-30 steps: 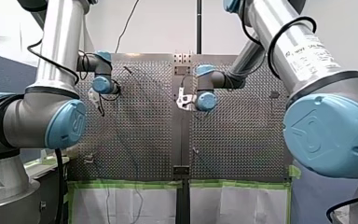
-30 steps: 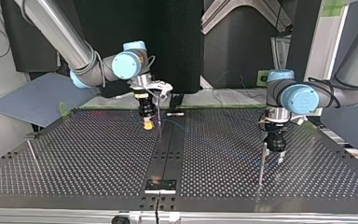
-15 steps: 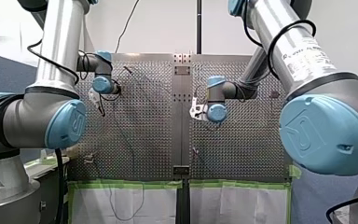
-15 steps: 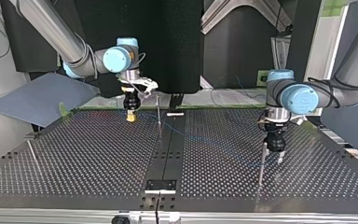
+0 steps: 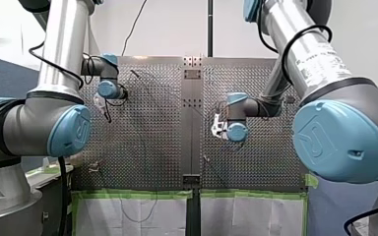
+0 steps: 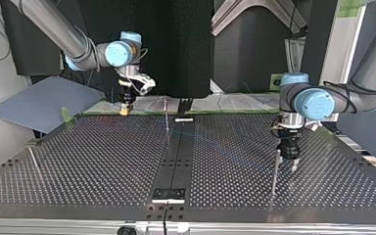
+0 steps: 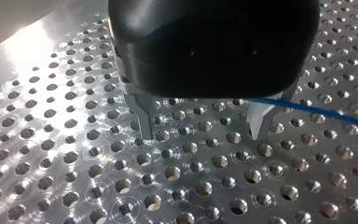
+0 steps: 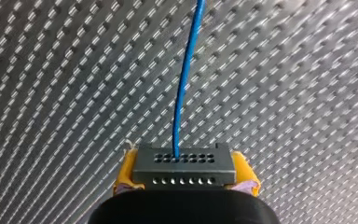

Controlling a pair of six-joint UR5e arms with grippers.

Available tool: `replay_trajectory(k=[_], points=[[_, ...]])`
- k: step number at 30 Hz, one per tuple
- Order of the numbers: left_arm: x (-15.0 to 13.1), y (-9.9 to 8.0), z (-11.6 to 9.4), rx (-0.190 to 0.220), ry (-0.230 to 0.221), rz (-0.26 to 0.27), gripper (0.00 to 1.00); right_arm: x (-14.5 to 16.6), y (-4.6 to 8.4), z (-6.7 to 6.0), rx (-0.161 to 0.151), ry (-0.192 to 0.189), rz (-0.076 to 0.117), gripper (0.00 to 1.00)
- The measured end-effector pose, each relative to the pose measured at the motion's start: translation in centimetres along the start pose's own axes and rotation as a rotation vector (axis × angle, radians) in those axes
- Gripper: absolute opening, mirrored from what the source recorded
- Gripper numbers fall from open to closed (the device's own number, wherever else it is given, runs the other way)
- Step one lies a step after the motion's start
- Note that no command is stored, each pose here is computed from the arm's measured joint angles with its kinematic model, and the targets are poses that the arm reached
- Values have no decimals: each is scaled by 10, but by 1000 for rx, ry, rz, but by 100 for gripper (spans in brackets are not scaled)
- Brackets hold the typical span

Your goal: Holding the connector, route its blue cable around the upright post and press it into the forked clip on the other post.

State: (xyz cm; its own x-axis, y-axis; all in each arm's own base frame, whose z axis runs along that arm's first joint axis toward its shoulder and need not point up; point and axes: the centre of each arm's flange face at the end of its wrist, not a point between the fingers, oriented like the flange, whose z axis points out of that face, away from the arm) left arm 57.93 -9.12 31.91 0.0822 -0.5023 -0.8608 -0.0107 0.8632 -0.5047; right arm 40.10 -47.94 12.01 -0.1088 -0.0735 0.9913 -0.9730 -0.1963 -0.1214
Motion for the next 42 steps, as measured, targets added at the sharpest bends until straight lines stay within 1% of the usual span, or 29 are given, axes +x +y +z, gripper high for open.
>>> replay_trajectory(k=[2, 5, 12, 19, 25, 31, 35, 36, 37, 39, 42], points=[[0, 0, 0, 0, 0, 0, 100, -15, 7, -4, -21, -14, -3, 0], [0, 0, 0, -1, 0, 0, 100, -37, 16, -11, -38, -36, -5, 0], [0, 0, 0, -2, -1, 0, 100, -82, 30, -30, -58, -85, -9, 0], [0, 0, 0, -2, 0, 0, 100, -121, 47, -52, -87, -130, -28, 0], [0, 0, 0, -2, -1, 0, 100, -154, 61, -74, -100, -174, -43, 0], [0, 0, 0, -2, -2, 0, 100, -188, 76, -102, -106, -225, -63, 0], [0, 0, 0, -3, -2, 0, 100, -209, 88, -121, -117, -258, -76, 0], [0, 0, 0, -3, -2, 0, 100, -213, 91, -124, -120, -263, -77, 0], [0, 0, 0, -3, -2, 0, 100, -217, 93, -125, -123, -264, -77, 0], [0, 0, 0, -3, -2, 0, 100, -224, 96, -124, -128, -259, -73, 0], [0, 0, 0, -3, -2, 0, 100, -232, 99, -116, -132, -242, -63, 0]])
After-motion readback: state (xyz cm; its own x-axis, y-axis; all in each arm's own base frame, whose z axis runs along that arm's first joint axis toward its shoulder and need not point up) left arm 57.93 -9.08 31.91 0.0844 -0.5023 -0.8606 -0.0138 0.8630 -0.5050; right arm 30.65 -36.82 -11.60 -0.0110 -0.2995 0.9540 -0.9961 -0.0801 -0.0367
